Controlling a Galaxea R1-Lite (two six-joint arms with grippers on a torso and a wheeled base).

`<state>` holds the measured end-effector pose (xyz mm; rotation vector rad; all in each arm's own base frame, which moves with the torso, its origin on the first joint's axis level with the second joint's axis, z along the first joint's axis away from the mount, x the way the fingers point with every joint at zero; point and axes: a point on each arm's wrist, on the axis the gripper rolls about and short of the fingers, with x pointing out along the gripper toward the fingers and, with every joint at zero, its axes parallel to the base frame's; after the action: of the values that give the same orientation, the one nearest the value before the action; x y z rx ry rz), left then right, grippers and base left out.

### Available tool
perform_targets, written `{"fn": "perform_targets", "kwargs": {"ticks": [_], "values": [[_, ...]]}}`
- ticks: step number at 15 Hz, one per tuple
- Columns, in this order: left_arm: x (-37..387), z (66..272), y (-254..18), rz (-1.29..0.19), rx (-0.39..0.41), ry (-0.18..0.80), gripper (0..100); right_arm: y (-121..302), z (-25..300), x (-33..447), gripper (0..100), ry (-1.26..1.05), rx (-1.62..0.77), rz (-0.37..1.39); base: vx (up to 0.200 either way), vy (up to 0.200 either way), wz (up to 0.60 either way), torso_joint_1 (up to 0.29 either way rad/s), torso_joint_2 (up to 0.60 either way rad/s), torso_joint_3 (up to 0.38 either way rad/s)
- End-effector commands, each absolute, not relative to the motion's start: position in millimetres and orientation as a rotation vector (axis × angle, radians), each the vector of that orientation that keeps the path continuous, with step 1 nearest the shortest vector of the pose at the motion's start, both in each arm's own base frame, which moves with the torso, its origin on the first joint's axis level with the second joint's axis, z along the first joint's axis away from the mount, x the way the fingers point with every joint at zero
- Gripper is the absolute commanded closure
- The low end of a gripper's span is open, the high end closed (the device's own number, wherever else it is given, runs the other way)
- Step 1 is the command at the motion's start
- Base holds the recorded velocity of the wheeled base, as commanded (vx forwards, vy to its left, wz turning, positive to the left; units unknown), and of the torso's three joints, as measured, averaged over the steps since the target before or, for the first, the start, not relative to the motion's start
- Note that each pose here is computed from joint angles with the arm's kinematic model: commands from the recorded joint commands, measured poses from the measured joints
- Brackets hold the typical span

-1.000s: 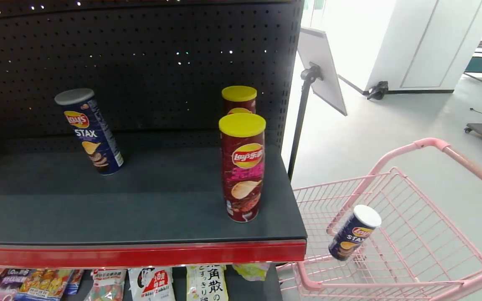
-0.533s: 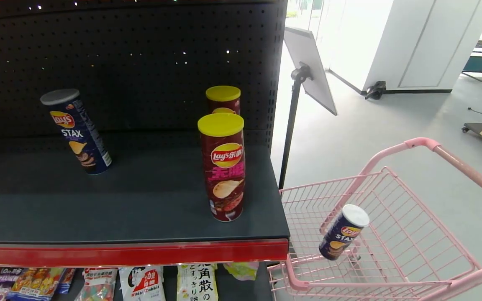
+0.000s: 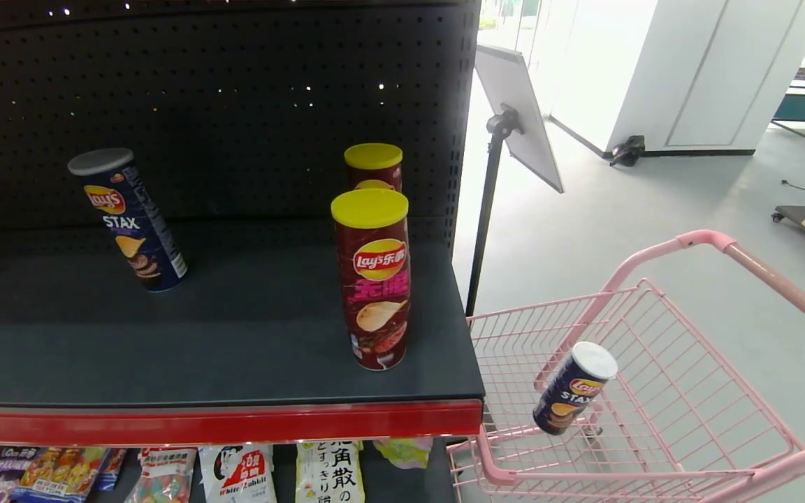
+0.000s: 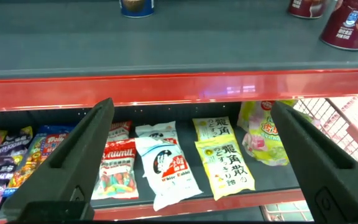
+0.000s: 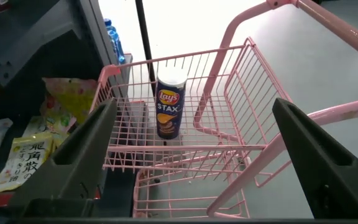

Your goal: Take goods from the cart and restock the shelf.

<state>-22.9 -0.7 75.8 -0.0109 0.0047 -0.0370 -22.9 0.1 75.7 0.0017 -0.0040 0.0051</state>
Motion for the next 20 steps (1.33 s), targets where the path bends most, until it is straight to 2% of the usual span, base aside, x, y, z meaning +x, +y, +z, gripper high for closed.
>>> {"fn": "perform_targets", "kwargs": {"ticks": [1, 14, 18, 20], "values": [[-22.9, 75.7, -0.7, -0.037, -0.011, 0.005, 0, 0.1, 75.8, -22.8, 0, -0.003, 0.002, 0.006, 0.000, 0.000, 0.00, 0.000, 0.00, 0.000], [-22.9, 75.9, -0.7, -0.037, -0.009, 0.003, 0, 0.1, 75.8, -22.8, 0, -0.003, 0.003, 0.006, 0.000, 0.000, 0.00, 0.000, 0.00, 0.000], [-22.9, 75.9, -0.7, -0.037, -0.009, 0.003, 0, 0.1, 75.8, -22.8, 0, -0.003, 0.003, 0.006, 0.000, -0.200, 0.00, 0.003, 0.01, 0.006], [-22.9, 75.9, -0.7, -0.037, -0.011, 0.003, 0, 0.1, 75.8, -22.8, 0, -0.003, 0.003, 0.006, 0.000, 0.000, 0.00, 0.000, 0.00, 0.000]]}}
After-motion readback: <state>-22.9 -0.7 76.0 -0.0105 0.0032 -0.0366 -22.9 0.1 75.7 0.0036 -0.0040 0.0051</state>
